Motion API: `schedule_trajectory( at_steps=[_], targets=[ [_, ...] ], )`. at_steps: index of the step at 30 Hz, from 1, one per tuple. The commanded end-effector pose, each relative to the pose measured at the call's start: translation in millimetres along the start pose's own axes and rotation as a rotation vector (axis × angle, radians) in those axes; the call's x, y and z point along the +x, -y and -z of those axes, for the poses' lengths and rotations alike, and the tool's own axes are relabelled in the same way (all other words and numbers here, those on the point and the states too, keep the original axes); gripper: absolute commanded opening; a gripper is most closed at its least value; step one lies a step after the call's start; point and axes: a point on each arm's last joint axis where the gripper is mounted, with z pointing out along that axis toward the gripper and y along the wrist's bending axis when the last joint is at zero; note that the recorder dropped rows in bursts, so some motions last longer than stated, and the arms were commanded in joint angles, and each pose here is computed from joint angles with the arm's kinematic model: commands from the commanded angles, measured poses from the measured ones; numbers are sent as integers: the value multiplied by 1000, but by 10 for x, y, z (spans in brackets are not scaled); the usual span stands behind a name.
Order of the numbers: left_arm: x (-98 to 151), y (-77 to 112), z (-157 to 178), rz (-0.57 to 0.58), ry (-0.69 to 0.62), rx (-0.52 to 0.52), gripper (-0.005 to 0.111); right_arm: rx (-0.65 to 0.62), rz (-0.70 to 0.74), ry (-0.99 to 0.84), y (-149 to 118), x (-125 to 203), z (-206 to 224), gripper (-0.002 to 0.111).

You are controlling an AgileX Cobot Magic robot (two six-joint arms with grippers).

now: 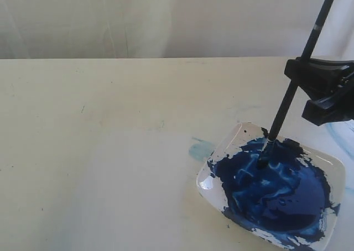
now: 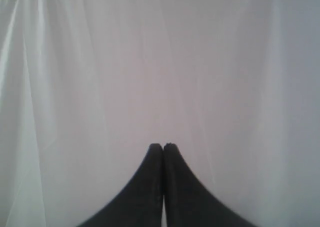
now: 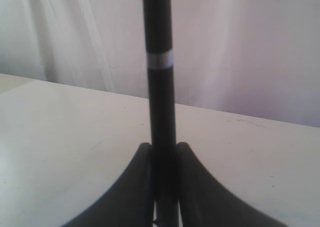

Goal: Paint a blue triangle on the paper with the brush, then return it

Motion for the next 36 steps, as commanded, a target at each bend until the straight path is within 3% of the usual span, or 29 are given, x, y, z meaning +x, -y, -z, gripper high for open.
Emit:
schedule_trajectory(
  at_steps=[1, 9, 14, 18, 20, 22, 24, 29, 36],
  targets=[
    [-160, -8, 21, 14, 185, -7, 0, -10, -4, 24, -8, -44, 5, 0],
    [-473, -43, 143, 119, 558, -15, 0, -11, 0, 19, -9, -40, 5, 0],
    [-474, -43, 144, 126, 560, -13, 0, -17, 10, 9, -15, -31, 5, 0],
    [-330, -37, -30, 141, 210, -11, 0, -18, 11, 8, -16, -30, 5, 0],
    [-373, -37, -128, 136, 13, -6, 0, -18, 11, 8, -16, -30, 5, 0],
    [-490, -44, -237, 110, -81, 0, 0, -18, 11, 8, -16, -30, 5, 0],
    [-619, -54, -352, 96, -74, 1, 0, -18, 11, 8, -16, -30, 5, 0],
    [-930, -83, -547, 96, 85, -9, 0, -12, 11, 4, -10, -26, 4, 0],
    [-987, -88, -556, 96, 106, -10, 0, -9, 11, 2, -7, -24, 4, 0]
  ],
)
